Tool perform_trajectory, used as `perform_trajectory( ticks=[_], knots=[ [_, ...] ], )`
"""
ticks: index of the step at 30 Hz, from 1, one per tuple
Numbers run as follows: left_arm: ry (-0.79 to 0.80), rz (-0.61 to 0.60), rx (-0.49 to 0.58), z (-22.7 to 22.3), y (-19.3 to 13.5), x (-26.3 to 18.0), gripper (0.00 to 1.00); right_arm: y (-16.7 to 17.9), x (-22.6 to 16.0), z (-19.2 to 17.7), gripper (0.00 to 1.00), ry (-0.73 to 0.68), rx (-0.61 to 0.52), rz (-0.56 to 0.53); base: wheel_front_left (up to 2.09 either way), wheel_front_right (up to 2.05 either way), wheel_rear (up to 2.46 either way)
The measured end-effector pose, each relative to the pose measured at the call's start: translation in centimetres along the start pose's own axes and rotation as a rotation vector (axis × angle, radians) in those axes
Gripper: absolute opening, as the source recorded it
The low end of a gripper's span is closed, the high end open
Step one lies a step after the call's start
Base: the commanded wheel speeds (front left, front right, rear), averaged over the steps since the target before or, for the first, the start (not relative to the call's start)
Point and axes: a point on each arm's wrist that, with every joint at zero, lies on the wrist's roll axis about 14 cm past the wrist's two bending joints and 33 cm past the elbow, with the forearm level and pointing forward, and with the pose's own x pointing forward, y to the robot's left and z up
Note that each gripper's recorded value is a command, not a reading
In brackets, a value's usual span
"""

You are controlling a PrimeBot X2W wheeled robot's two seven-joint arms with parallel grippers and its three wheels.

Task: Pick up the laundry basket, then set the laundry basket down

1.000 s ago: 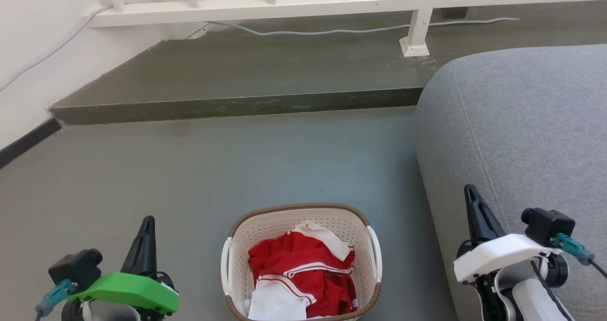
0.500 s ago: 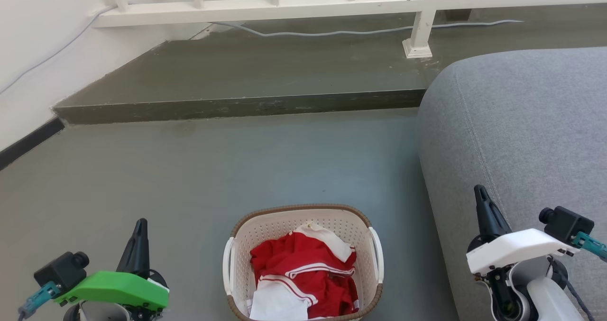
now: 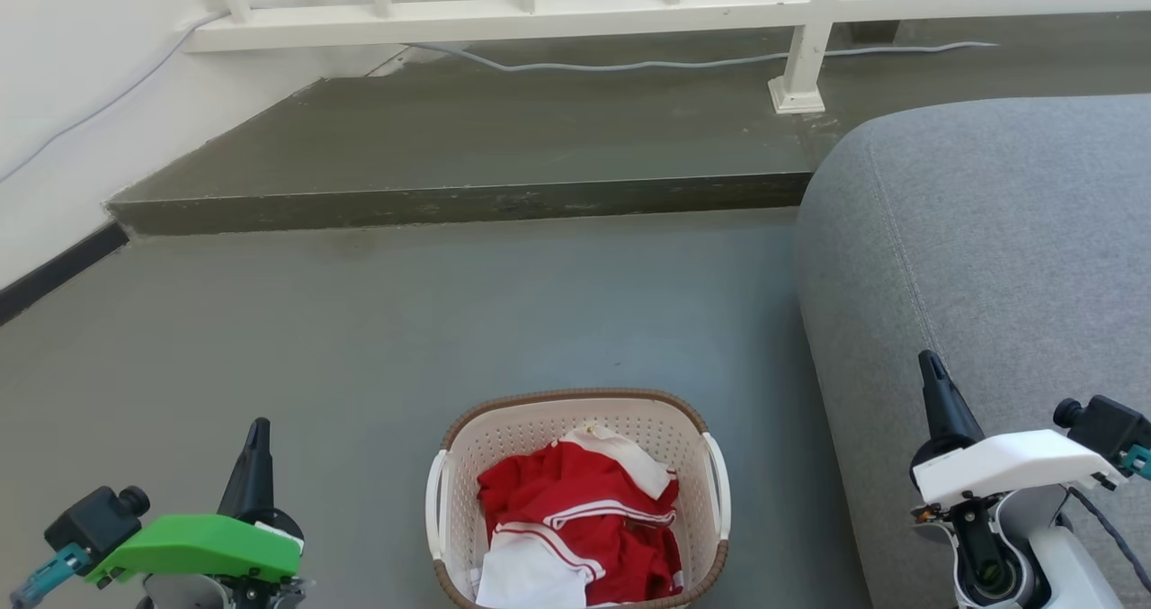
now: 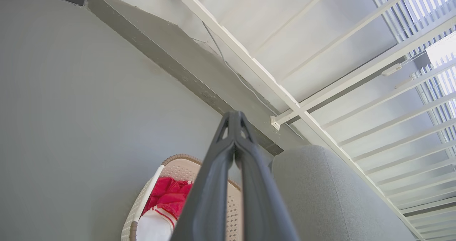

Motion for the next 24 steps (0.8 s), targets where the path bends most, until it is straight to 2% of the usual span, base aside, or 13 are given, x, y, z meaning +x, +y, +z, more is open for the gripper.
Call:
perform_trajectory(
  ticks=[24],
  knots=[
    [-0.005, 0.032, -0.278, 0.86, 0.82, -0.16, 0.0, -0.38, 0.64, 0.96, 0.0, 0.004, 0.332, -0.005, 0.0, 0.0, 0.0]
  ],
)
